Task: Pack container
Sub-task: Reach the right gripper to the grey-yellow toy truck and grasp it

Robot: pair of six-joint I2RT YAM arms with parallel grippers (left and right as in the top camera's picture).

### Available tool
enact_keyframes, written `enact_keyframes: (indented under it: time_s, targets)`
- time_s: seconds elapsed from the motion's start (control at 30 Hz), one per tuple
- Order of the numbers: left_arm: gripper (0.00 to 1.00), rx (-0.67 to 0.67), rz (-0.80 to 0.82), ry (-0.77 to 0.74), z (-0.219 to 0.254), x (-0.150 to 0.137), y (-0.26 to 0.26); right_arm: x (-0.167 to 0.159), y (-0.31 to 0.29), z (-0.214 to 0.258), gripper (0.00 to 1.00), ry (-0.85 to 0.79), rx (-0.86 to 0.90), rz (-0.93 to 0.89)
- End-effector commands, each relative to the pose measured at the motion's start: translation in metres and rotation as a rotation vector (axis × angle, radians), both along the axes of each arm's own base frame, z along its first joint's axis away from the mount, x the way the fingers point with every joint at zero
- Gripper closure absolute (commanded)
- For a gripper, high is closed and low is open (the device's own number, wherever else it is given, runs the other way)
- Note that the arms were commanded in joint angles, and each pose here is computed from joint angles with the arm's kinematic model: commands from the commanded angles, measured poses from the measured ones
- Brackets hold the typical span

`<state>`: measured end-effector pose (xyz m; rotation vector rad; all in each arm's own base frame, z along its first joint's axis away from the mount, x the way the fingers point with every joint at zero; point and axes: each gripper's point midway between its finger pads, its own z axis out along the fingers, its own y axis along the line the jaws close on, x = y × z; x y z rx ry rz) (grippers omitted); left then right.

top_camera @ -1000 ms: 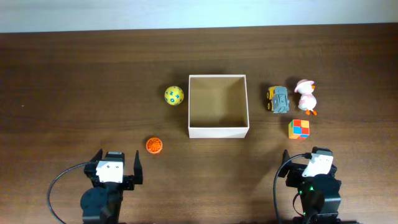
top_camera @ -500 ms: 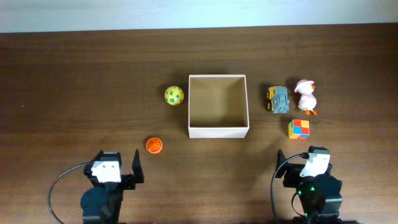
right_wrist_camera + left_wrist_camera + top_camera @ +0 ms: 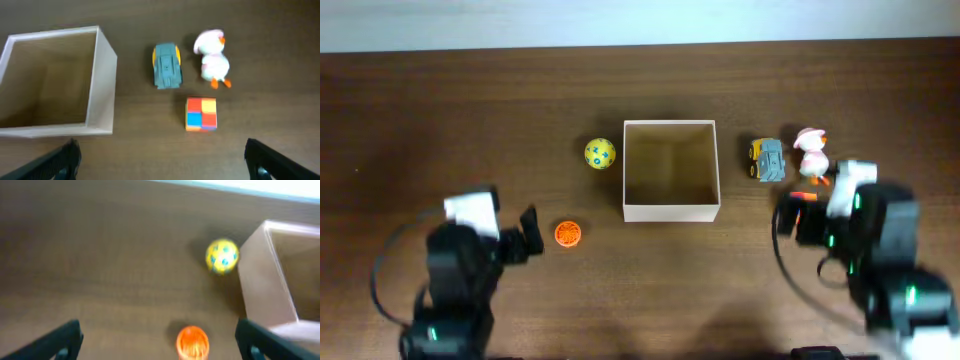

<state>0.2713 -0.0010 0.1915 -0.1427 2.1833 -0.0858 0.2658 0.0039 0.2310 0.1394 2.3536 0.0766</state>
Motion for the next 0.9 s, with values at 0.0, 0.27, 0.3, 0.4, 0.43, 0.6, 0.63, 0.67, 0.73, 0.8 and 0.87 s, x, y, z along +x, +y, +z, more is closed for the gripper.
enact_keyframes:
  time_s: [0.0,0.27,0.3,0.4,0.43,0.6,0.63,0.67,0.73,0.8,0.87]
  targets:
    - [0.01,0.008,-0.014,0.122,0.015,0.027,0.000,0.035,0.002,0.027,0.01,0.057,0.017,0.006]
    - [0.01,0.010,-0.020,0.396,0.018,0.080,0.003,0.105,0.014,0.029,0.01,0.204,0.064,0.051]
    - [0.01,0.010,-0.017,0.410,0.015,0.084,0.004,0.112,0.014,0.021,0.01,0.219,0.065,0.051]
    - [0.01,0.006,-0.002,0.452,0.000,0.094,0.010,0.130,0.013,-0.016,0.01,0.306,0.063,0.046]
    - [0.01,0.005,0.005,0.469,-0.005,0.095,0.012,0.134,0.013,-0.029,0.01,0.338,0.063,0.045]
    - [0.01,0.015,0.035,0.524,-0.024,0.098,0.022,0.151,0.011,-0.095,0.01,0.481,0.053,0.033]
    - [0.01,0.021,0.041,0.529,-0.025,0.098,0.024,0.155,0.010,-0.105,0.01,0.498,0.051,0.031]
    - [0.01,0.026,0.045,0.535,-0.027,0.097,0.025,0.158,0.010,-0.116,0.01,0.514,0.048,0.028]
    - [0.01,0.026,0.045,0.542,-0.028,0.096,0.025,0.163,0.010,-0.133,0.00,0.538,0.047,0.028]
    - [0.01,0.025,0.044,0.542,-0.028,0.096,0.025,0.167,0.008,-0.147,0.03,0.555,0.041,0.023]
    - [0.01,0.025,0.044,0.542,-0.028,0.096,0.025,0.168,0.003,-0.157,0.06,0.570,0.012,0.007]
